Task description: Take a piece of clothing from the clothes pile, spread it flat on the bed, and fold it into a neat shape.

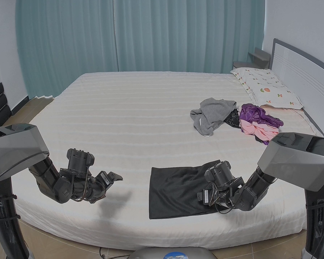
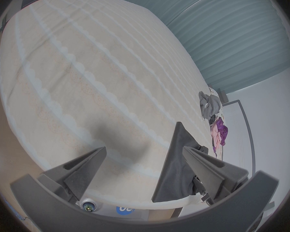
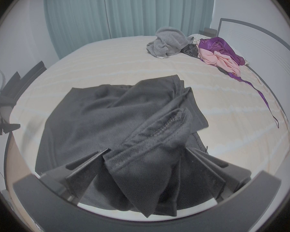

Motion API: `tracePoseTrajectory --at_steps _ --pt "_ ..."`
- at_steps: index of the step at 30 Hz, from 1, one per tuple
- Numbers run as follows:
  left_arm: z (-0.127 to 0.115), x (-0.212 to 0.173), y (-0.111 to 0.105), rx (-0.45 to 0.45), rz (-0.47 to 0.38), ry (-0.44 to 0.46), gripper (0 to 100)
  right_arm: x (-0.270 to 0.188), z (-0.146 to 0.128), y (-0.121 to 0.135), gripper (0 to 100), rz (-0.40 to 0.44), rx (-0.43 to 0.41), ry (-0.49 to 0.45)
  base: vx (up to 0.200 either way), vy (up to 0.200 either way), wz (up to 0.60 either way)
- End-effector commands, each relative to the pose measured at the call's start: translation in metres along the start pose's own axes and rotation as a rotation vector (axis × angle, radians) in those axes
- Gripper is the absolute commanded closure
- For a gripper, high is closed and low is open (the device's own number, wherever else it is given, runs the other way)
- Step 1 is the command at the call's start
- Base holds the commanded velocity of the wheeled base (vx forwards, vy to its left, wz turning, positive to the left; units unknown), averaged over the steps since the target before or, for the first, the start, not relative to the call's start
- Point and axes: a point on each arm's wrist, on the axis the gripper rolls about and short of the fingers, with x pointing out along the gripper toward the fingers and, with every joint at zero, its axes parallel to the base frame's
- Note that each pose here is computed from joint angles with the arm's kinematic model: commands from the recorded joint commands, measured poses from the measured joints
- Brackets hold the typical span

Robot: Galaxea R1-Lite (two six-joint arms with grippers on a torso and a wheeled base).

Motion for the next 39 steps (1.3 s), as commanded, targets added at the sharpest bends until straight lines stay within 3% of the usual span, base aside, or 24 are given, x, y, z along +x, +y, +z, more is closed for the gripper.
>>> tracePoseTrajectory --at_steps 1,8,13,23,32,39 --pt "-0.001 0.000 0.001 -0.001 0.003 0.002 0 0.003 -0.002 -0.005 0 -0.030 0.000 0.018 0.000 0.000 0.00" --pt "-0.001 0.000 0.001 -0.001 0.003 0.002 0 -0.003 0.001 -0.021 0 -0.095 0.038 0.005 0.000 0.000 0.00" --pt "-0.001 0.000 0.001 -0.001 0.003 0.002 0 -0.020 0.013 -0.032 0 -0.095 0.090 -0.021 0.000 0.000 0.00" --pt "-0.001 0.000 0.001 -0.001 0.004 0.003 0 -0.025 -0.008 -0.079 0 -0.147 0.151 0.085 0.000 0.000 0.00" --pt "-0.001 0.000 0.001 -0.001 0.004 0.003 0 -0.033 -0.023 -0.106 0 -0.096 0.229 0.049 0.000 0.000 0.00" --pt "-0.001 0.000 0.001 -0.001 0.004 0.003 0 -0.043 -0.014 -0.112 0 0.041 0.286 -0.030 0.000 0.000 0.00"
